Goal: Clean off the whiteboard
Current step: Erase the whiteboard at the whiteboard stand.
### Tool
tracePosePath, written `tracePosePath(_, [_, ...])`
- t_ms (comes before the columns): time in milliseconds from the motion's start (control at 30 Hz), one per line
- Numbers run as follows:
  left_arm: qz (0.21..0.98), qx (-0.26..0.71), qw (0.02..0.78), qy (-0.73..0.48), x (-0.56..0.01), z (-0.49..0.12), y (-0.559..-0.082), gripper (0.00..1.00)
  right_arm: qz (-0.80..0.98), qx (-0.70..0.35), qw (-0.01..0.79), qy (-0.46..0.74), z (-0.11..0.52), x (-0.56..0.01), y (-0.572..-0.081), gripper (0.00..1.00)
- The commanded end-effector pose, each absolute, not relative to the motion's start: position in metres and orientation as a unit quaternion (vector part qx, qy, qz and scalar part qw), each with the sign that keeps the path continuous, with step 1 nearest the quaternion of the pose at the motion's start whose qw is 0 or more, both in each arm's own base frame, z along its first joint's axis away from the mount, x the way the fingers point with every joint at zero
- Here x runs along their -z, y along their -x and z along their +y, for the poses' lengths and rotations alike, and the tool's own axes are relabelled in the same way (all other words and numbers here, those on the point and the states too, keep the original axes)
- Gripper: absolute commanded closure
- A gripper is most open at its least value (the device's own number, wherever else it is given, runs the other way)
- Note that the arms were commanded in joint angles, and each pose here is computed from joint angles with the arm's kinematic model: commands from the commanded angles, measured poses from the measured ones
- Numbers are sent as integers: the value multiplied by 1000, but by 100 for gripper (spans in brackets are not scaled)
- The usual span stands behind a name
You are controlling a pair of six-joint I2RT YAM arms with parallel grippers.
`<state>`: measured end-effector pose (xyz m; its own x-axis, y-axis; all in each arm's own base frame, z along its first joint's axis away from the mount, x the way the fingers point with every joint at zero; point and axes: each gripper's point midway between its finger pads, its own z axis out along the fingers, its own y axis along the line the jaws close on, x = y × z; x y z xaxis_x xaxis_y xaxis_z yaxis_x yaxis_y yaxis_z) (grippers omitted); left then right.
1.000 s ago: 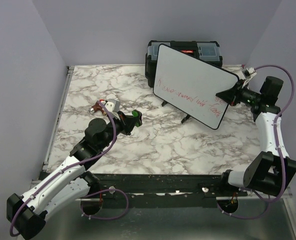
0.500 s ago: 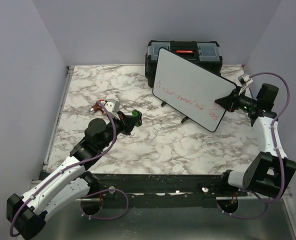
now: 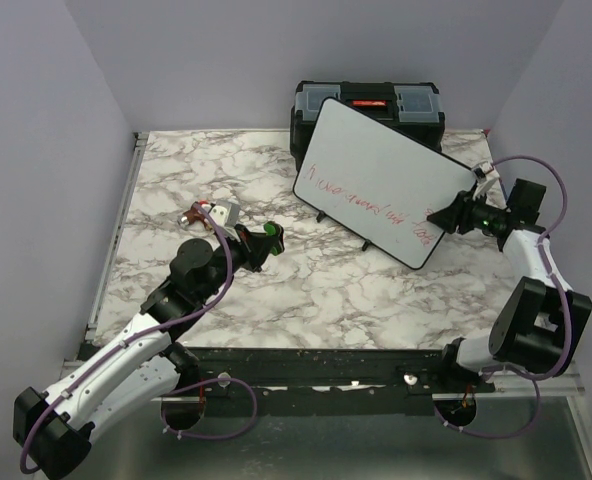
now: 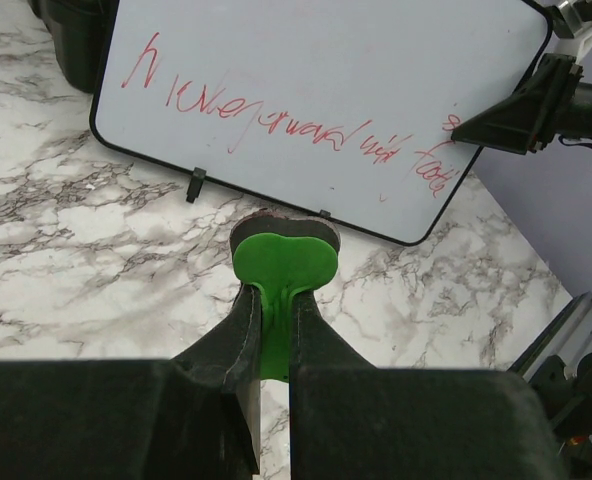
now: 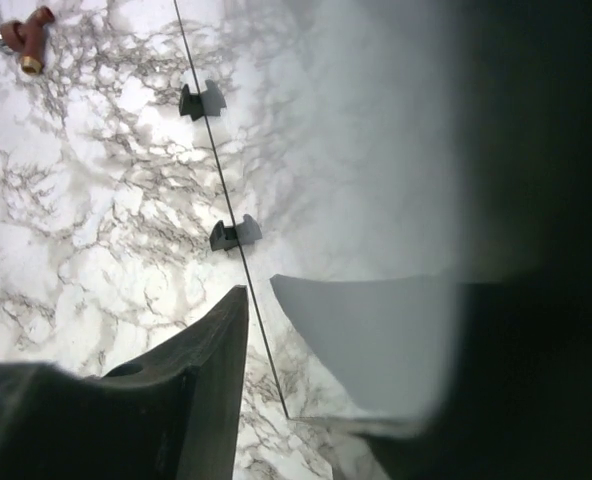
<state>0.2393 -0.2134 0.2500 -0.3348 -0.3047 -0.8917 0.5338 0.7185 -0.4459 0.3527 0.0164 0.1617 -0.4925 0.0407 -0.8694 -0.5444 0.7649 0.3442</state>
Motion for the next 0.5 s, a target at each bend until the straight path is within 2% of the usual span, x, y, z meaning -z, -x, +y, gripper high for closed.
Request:
tracePosePath(0, [720, 381, 575, -81, -254, -215, -236, 100, 784, -321, 502, 173, 20, -184, -356, 56])
tracePosePath(100, [719, 381, 575, -82, -255, -215, -237, 100, 766, -322, 526, 179, 21, -204, -360, 48])
tracePosePath(300, [718, 384, 575, -83, -257, -217, -238, 100, 744, -352, 544, 164, 23, -229, -374, 48])
tracePosePath(400, [718, 384, 575, -83, -257, -217, -238, 100, 741, -383, 532, 147, 26, -230, -376, 55])
tracePosePath(467, [717, 385, 575, -83, -258, -218, -238, 100, 739, -390, 530, 143, 28, -230, -375, 69])
